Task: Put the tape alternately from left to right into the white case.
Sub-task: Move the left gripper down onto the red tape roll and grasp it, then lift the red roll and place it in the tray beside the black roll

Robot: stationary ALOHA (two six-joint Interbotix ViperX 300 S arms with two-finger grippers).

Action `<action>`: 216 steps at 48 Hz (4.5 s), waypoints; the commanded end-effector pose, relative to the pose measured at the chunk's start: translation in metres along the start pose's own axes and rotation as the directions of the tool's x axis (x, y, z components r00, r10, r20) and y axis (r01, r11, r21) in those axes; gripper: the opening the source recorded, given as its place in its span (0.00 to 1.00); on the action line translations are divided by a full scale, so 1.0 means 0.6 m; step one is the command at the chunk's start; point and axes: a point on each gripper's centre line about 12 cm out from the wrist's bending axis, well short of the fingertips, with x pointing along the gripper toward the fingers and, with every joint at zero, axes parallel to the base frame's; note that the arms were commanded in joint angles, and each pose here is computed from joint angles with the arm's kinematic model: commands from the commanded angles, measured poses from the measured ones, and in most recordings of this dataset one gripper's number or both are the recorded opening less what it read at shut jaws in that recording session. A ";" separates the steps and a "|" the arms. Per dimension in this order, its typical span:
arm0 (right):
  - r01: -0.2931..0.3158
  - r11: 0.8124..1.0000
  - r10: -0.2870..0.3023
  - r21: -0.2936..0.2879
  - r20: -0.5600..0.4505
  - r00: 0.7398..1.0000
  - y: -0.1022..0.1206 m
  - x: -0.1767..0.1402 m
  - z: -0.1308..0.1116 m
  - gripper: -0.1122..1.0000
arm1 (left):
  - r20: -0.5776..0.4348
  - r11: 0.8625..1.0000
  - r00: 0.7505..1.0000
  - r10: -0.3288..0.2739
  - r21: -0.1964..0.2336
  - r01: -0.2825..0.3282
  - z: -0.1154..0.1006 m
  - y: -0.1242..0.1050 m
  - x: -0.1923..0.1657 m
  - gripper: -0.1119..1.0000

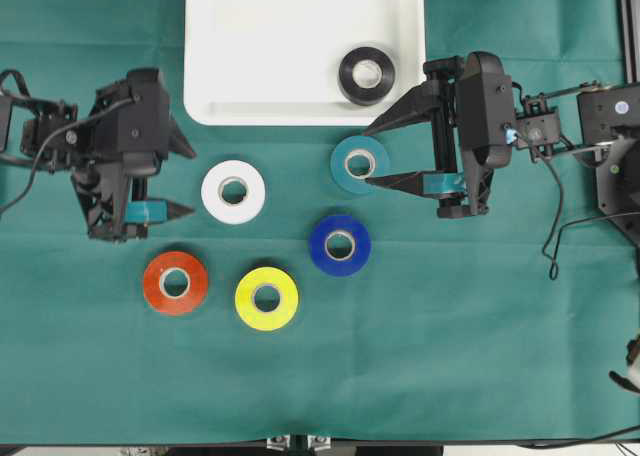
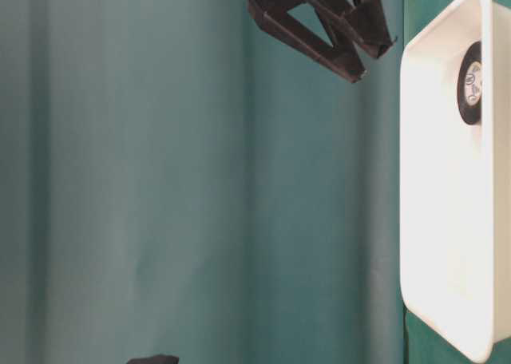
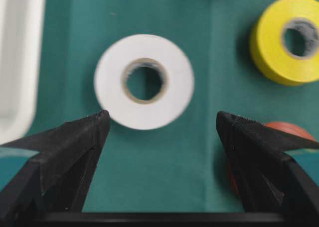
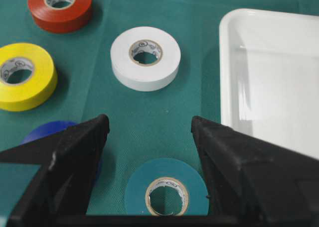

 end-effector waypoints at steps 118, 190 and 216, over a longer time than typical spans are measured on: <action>-0.006 1.000 0.006 -0.007 -0.007 1.000 0.001 0.009 -0.003 0.77 | -0.391 0.994 0.920 -0.029 -0.107 -0.014 -0.086 -0.106 0.113 0.60; -0.004 1.000 0.004 -0.004 -0.018 1.000 0.000 0.014 -0.005 0.77 | -0.217 0.990 0.975 -0.056 -0.139 0.026 0.008 -0.086 0.023 0.07; -0.006 1.000 0.006 -0.004 -0.012 1.000 0.001 0.014 -0.003 0.77 | -0.055 0.994 0.992 0.109 0.013 -0.109 0.072 0.081 0.021 0.07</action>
